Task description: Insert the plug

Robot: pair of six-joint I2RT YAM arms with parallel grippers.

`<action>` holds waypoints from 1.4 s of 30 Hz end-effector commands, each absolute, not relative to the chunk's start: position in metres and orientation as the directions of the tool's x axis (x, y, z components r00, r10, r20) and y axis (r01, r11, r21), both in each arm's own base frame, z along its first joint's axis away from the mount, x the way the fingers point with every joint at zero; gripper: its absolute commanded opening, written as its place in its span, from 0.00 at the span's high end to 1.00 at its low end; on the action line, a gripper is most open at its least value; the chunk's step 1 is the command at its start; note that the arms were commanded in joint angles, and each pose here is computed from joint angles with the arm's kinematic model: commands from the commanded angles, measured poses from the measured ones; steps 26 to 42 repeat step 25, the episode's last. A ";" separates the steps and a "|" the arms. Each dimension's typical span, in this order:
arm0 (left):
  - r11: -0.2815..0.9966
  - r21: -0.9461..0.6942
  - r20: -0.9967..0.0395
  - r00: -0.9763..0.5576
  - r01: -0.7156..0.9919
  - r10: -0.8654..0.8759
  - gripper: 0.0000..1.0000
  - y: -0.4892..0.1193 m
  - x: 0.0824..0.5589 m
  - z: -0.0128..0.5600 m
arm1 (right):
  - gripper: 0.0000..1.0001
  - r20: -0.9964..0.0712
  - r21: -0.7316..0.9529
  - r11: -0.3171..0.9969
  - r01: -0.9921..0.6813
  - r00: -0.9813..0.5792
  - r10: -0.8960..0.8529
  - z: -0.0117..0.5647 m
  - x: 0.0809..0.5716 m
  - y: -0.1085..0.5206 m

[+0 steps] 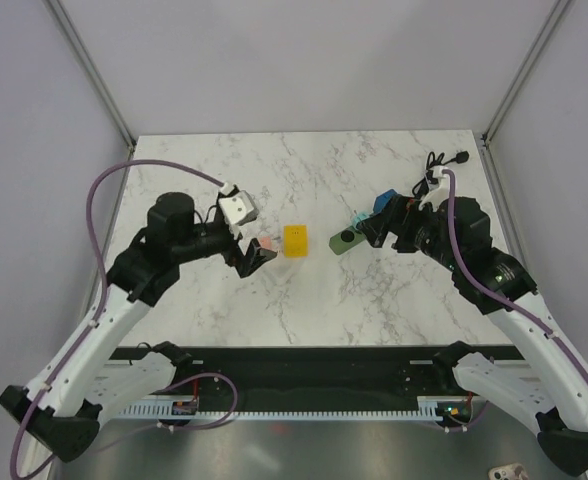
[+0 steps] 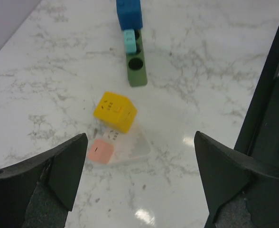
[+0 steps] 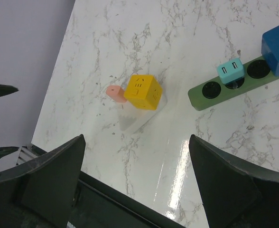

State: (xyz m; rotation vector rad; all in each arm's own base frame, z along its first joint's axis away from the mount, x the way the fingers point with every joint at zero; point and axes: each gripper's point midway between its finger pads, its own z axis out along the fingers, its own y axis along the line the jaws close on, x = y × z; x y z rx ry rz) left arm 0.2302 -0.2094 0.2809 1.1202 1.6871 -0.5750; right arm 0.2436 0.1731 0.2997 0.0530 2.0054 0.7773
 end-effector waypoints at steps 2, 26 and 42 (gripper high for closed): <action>0.533 -0.113 -0.993 -0.115 0.839 -0.029 0.00 -0.224 0.217 0.341 | 0.02 -0.787 0.518 0.825 -0.226 -0.504 0.356 0.307 0.251 0.161; 0.551 -0.358 -0.930 -0.233 0.754 -0.285 0.00 -0.212 0.206 0.395 | 0.02 -0.848 0.490 0.837 -0.241 -0.354 0.394 0.339 0.244 0.138; 0.551 -0.358 -0.930 -0.233 0.754 -0.285 0.00 -0.212 0.206 0.395 | 0.02 -0.848 0.490 0.837 -0.241 -0.354 0.394 0.339 0.244 0.138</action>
